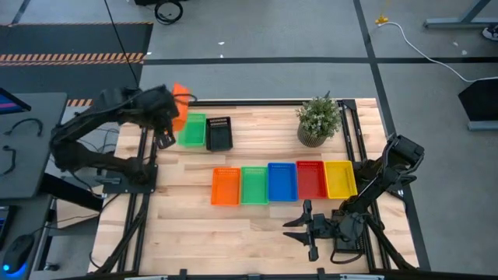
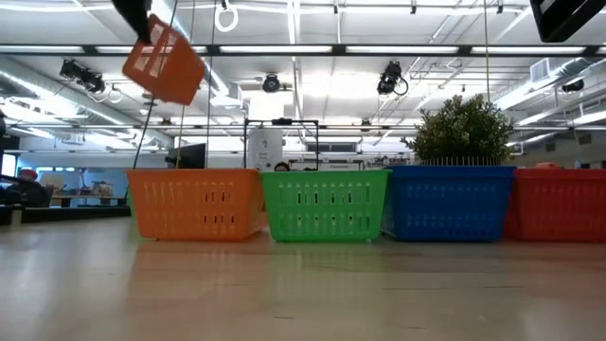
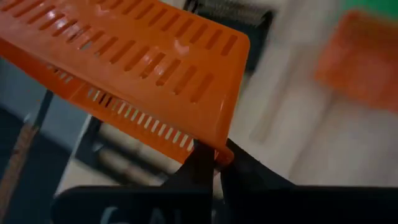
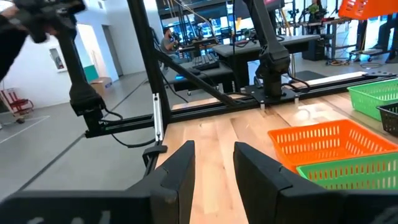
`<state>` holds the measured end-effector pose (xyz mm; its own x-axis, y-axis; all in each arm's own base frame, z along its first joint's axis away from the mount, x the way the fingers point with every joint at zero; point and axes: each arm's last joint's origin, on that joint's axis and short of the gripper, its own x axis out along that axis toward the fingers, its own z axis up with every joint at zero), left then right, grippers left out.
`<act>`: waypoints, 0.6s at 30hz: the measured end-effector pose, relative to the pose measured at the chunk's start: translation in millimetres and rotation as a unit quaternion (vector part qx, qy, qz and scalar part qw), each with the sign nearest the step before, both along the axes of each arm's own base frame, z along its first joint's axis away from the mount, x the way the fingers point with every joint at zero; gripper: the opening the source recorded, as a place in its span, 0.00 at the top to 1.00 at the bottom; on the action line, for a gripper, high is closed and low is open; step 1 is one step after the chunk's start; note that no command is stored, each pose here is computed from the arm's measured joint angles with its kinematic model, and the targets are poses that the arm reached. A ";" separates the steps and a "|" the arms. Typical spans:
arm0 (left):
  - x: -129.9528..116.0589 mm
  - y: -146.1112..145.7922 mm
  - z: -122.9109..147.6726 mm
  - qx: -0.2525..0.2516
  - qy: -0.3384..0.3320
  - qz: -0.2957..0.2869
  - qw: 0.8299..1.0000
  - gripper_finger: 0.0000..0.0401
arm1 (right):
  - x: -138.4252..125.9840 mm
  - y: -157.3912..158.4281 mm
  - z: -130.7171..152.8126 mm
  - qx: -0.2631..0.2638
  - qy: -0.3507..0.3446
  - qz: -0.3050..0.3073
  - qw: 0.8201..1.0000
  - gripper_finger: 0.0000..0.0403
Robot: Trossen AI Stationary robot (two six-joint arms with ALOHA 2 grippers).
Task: Stack baskets by color
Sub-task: Stack the top orange bin on top of the bottom orange bin
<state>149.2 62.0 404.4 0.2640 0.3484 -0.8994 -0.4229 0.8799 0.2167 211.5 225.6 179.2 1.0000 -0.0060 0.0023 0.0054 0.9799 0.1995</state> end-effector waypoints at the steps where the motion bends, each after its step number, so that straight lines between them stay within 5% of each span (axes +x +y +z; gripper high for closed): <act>1: 0.9 -8.0 3.0 -0.002 -0.018 -0.006 1.000 0.96 | 0.5 -0.4 0.0 -0.004 0.000 -0.001 1.000 0.71; 6: 17.0 -50.1 5.0 -0.032 -0.075 -0.058 0.995 0.96 | 3.0 -2.9 0.0 -0.008 0.000 -0.007 1.000 0.71; 12: 68.4 -115.6 -18.0 -0.076 -0.077 -0.117 0.987 0.97 | 6.4 -6.2 -0.1 -0.009 0.000 -0.014 1.000 0.71; 18: 122.1 -174.1 -67.9 -0.084 0.028 -0.125 0.988 0.97 | 8.4 -8.2 -0.1 -0.009 0.000 -0.019 1.000 0.71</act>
